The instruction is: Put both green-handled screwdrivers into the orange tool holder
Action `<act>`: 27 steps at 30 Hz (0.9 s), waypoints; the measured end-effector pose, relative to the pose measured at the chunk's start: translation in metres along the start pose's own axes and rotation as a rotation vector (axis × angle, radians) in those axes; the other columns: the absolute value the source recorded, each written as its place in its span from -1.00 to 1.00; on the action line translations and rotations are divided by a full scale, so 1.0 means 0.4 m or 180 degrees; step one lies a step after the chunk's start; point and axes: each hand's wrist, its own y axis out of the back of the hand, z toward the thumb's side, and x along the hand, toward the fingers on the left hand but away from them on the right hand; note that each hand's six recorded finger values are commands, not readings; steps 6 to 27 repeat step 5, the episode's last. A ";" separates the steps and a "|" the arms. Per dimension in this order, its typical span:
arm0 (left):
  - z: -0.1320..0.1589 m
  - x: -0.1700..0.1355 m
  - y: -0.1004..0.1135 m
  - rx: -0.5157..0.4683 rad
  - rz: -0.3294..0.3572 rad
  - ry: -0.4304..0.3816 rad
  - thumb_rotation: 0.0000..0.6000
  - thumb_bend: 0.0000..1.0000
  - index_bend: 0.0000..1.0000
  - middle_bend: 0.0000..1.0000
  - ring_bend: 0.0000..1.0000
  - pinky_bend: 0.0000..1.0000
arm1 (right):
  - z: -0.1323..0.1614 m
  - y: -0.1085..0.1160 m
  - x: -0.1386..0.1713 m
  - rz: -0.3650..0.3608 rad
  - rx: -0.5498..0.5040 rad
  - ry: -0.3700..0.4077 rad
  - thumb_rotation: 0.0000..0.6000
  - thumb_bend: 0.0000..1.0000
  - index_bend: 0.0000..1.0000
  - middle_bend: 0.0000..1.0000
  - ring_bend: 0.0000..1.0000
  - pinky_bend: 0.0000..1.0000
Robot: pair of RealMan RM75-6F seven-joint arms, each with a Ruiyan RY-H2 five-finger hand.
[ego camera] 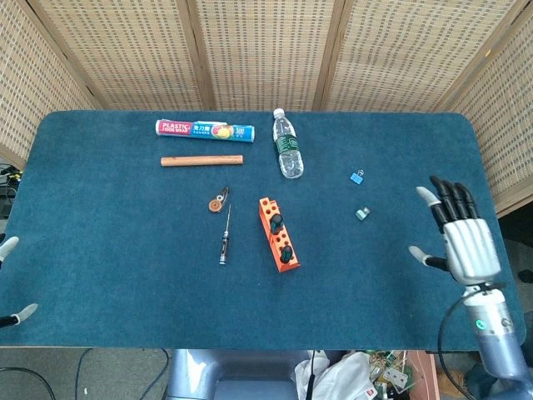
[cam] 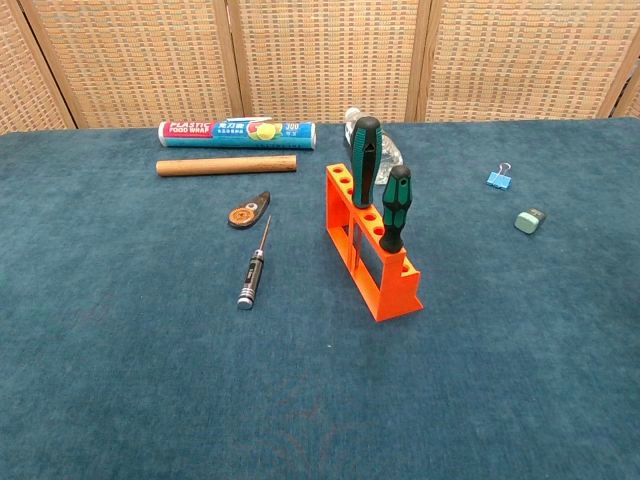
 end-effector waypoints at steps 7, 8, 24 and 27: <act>0.015 -0.009 -0.007 0.0062 0.0044 -0.0106 1.00 -1.00 -1.00 -1.00 -1.00 -1.00 | -0.049 -0.002 0.118 -0.0100 0.0194 -0.0037 1.00 -1.00 -0.87 -1.00 -1.00 -1.00; 0.015 -0.009 -0.007 0.0062 0.0044 -0.0106 1.00 -1.00 -1.00 -1.00 -1.00 -1.00 | -0.049 -0.002 0.118 -0.0100 0.0194 -0.0037 1.00 -1.00 -0.87 -1.00 -1.00 -1.00; 0.015 -0.009 -0.007 0.0062 0.0044 -0.0106 1.00 -1.00 -1.00 -1.00 -1.00 -1.00 | -0.049 -0.002 0.118 -0.0100 0.0194 -0.0037 1.00 -1.00 -0.87 -1.00 -1.00 -1.00; 0.015 -0.009 -0.007 0.0062 0.0044 -0.0106 1.00 -1.00 -1.00 -1.00 -1.00 -1.00 | -0.049 -0.002 0.118 -0.0100 0.0194 -0.0037 1.00 -1.00 -0.87 -1.00 -1.00 -1.00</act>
